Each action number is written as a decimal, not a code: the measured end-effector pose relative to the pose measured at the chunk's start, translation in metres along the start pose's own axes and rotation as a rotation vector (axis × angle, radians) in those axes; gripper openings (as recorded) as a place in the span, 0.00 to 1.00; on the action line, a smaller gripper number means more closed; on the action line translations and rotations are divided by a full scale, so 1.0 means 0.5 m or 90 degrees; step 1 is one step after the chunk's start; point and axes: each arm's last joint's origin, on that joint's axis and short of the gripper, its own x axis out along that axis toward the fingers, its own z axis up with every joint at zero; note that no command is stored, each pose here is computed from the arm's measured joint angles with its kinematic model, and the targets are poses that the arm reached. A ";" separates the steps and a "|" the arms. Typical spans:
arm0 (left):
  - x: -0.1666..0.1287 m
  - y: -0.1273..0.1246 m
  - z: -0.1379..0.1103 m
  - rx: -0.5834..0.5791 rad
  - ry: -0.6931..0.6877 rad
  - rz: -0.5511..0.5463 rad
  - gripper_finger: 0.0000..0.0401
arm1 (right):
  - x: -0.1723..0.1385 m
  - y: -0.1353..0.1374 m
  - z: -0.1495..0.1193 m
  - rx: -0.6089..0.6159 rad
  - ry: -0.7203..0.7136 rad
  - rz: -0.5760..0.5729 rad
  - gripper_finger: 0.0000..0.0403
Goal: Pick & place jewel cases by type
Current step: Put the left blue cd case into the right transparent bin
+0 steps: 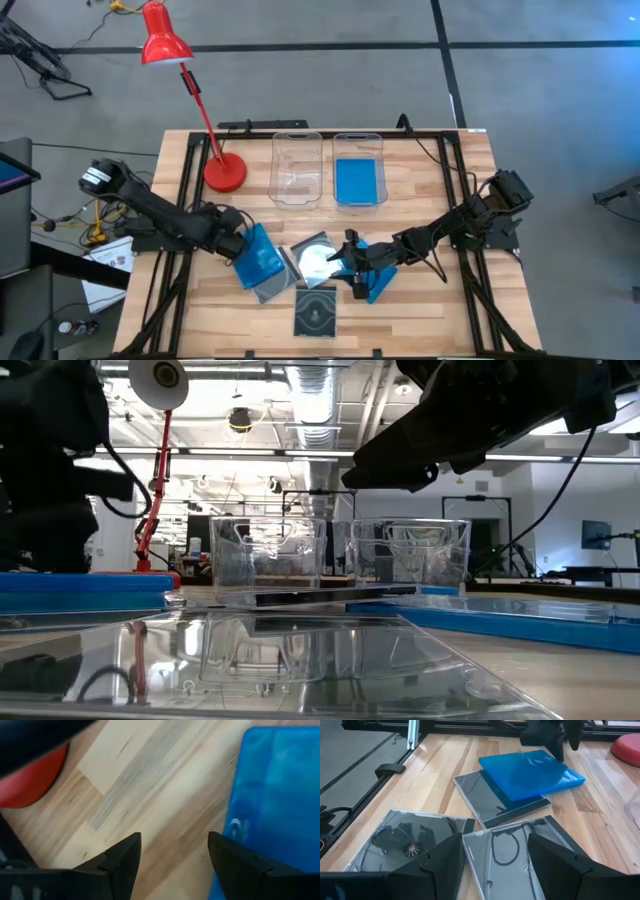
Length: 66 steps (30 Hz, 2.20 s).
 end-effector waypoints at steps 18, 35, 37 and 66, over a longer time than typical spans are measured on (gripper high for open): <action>0.004 -0.042 0.014 0.008 0.024 -0.038 0.56 | 0.000 -0.001 -0.009 0.005 0.032 -0.003 0.55; -0.010 -0.098 0.048 0.019 -0.095 -0.211 0.56 | 0.001 0.006 -0.001 -0.014 0.036 0.002 0.55; -0.011 -0.099 0.051 0.026 -0.110 -0.212 0.56 | 0.002 0.003 0.000 0.009 0.037 0.001 0.55; -0.039 -0.129 0.067 0.152 -0.229 -0.260 0.56 | 0.021 -0.057 0.041 0.234 0.016 0.131 0.55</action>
